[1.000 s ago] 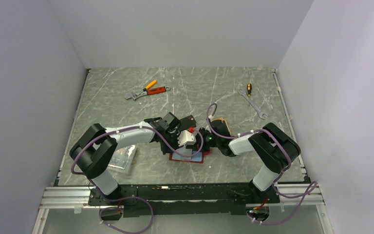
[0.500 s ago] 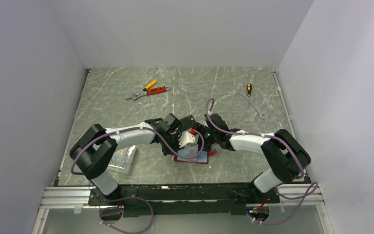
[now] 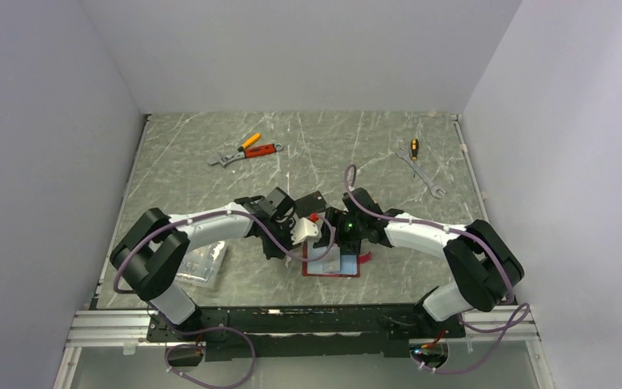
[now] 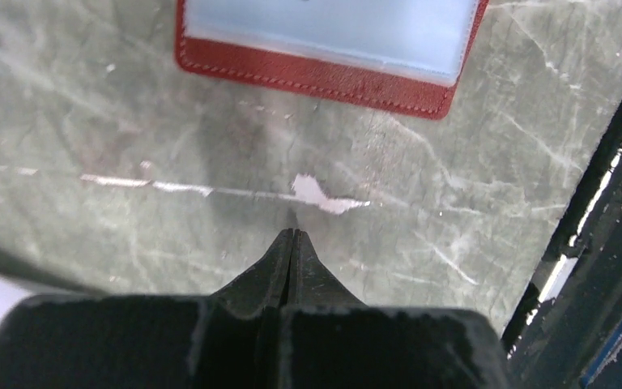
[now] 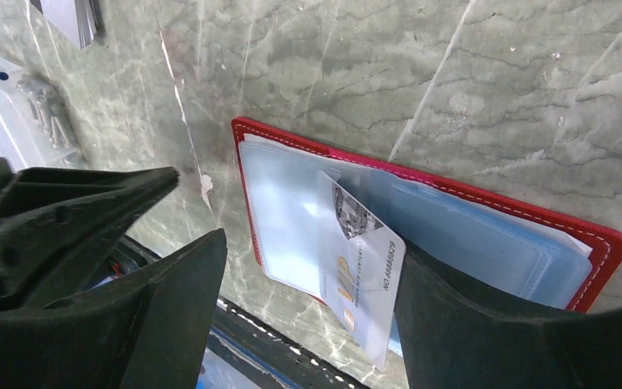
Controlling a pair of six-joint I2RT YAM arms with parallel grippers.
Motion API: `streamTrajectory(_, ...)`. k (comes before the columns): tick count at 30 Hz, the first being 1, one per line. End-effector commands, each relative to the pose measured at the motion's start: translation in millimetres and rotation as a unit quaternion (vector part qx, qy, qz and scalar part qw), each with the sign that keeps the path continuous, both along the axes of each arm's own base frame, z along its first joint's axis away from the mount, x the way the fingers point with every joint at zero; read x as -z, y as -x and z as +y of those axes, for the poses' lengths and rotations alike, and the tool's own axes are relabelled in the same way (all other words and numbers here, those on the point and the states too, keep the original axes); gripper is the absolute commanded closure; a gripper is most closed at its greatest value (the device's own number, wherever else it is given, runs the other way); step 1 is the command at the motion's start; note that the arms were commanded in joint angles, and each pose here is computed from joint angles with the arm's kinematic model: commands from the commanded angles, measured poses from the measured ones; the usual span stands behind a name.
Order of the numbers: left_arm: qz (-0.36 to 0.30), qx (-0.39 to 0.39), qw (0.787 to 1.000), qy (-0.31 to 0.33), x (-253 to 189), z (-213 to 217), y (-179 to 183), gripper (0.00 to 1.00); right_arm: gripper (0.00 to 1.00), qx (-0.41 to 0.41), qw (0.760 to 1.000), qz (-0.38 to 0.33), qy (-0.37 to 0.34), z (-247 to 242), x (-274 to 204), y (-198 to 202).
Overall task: Put the credit cards into the card holder
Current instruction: Insert the credit card into the card holder.
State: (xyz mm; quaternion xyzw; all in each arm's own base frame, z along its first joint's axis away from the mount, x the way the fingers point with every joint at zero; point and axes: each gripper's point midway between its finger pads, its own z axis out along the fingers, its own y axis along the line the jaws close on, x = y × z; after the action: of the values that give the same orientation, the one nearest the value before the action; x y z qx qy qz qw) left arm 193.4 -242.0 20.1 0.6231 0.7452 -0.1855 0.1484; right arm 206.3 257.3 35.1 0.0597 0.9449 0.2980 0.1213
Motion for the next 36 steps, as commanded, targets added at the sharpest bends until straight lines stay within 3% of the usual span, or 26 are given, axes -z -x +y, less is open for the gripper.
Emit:
streamTrajectory(1,-0.029,0.002,0.998,0.053,-41.4,-1.5,-6.3,1.0,0.25,0.002,0.999,0.032,0.039,-15.5,17.9,14.6)
streamTrajectory(6,-0.05,0.037,0.993,0.099,-73.0,-22.6,-4.7,1.0,0.27,0.008,0.999,0.042,0.018,-7.6,31.9,13.5)
streamTrajectory(23,-0.051,0.141,0.982,0.112,-59.1,-90.7,44.0,1.0,0.31,0.033,0.998,0.046,-0.003,-2.8,50.0,9.3)
streamTrajectory(27,-0.055,0.143,0.985,0.083,-40.3,-96.6,38.3,1.0,0.32,0.027,0.999,0.04,0.004,-3.5,47.4,6.3)
streamTrajectory(36,-0.078,0.115,0.99,-0.009,2.4,-61.6,26.2,1.0,0.3,0.012,0.999,0.049,0.018,-8.0,41.5,9.7)
